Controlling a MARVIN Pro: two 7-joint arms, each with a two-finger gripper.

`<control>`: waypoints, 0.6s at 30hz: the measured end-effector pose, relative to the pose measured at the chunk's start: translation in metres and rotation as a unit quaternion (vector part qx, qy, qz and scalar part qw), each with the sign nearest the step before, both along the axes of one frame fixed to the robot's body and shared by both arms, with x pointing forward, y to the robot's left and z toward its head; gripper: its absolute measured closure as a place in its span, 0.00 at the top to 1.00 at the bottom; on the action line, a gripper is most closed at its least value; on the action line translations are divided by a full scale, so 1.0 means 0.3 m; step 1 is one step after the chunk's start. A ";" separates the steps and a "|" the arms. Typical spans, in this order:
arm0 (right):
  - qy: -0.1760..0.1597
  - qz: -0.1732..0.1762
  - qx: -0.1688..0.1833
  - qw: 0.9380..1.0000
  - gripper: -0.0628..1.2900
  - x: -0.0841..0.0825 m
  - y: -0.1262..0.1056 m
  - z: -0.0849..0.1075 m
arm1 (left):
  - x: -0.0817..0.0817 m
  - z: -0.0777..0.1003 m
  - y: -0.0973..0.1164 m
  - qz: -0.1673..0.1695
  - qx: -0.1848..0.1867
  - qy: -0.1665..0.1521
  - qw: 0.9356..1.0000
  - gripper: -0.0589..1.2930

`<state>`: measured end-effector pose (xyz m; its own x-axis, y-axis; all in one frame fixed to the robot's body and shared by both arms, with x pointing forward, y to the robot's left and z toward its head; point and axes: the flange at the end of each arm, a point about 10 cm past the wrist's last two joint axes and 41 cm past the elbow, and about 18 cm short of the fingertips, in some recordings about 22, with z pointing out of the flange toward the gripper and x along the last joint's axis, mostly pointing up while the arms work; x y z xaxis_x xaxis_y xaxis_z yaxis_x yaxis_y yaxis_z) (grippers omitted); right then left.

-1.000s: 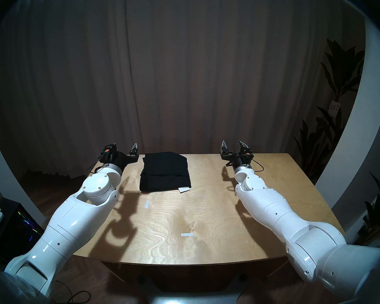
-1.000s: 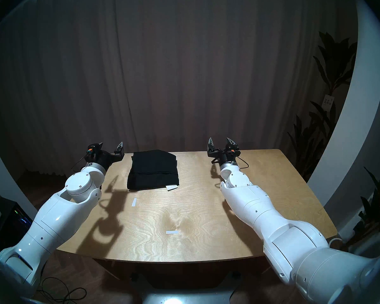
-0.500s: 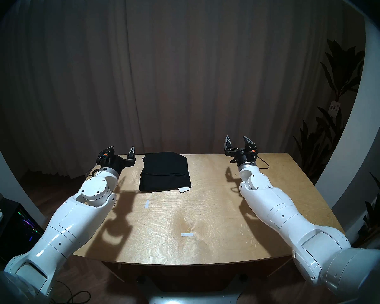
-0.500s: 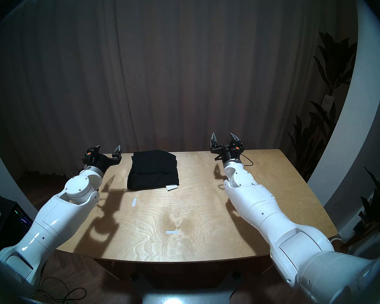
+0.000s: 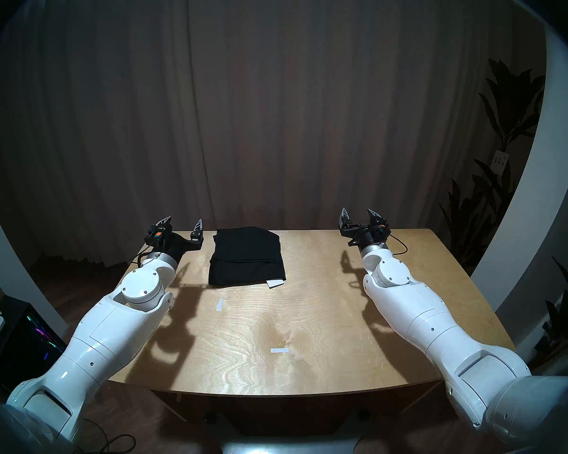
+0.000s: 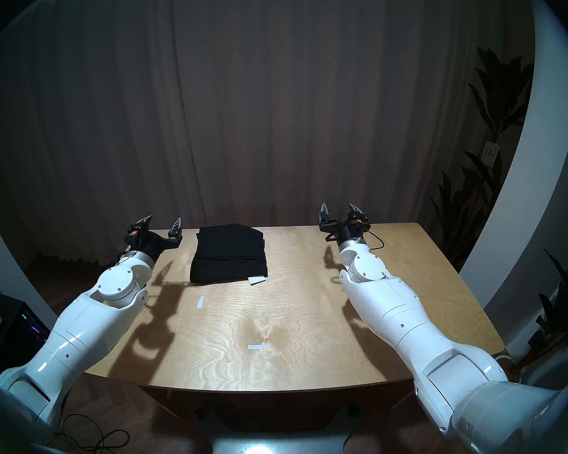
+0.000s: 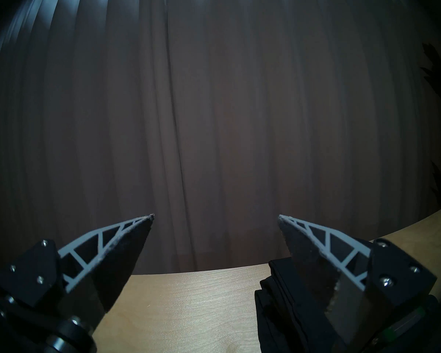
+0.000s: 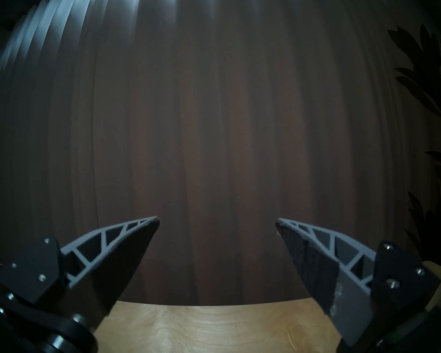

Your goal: Fold the shirt by bringing both sleeves in and then folding it in half

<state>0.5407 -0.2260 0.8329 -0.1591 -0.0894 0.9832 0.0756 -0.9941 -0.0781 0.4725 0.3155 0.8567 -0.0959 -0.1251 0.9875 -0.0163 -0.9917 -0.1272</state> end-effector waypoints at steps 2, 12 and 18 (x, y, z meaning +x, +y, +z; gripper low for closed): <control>0.008 0.001 -0.003 1.000 0.96 -0.007 0.001 0.001 | 0.000 0.002 -0.002 -0.006 0.000 -0.004 1.000 0.96; 0.054 0.009 -0.024 0.998 0.96 -0.044 0.005 0.018 | 0.003 0.004 -0.005 -0.033 -0.001 -0.026 0.999 0.96; 0.085 0.011 -0.039 0.996 0.96 -0.069 -0.003 0.032 | 0.007 -0.024 0.006 -0.036 -0.007 -0.038 0.999 0.96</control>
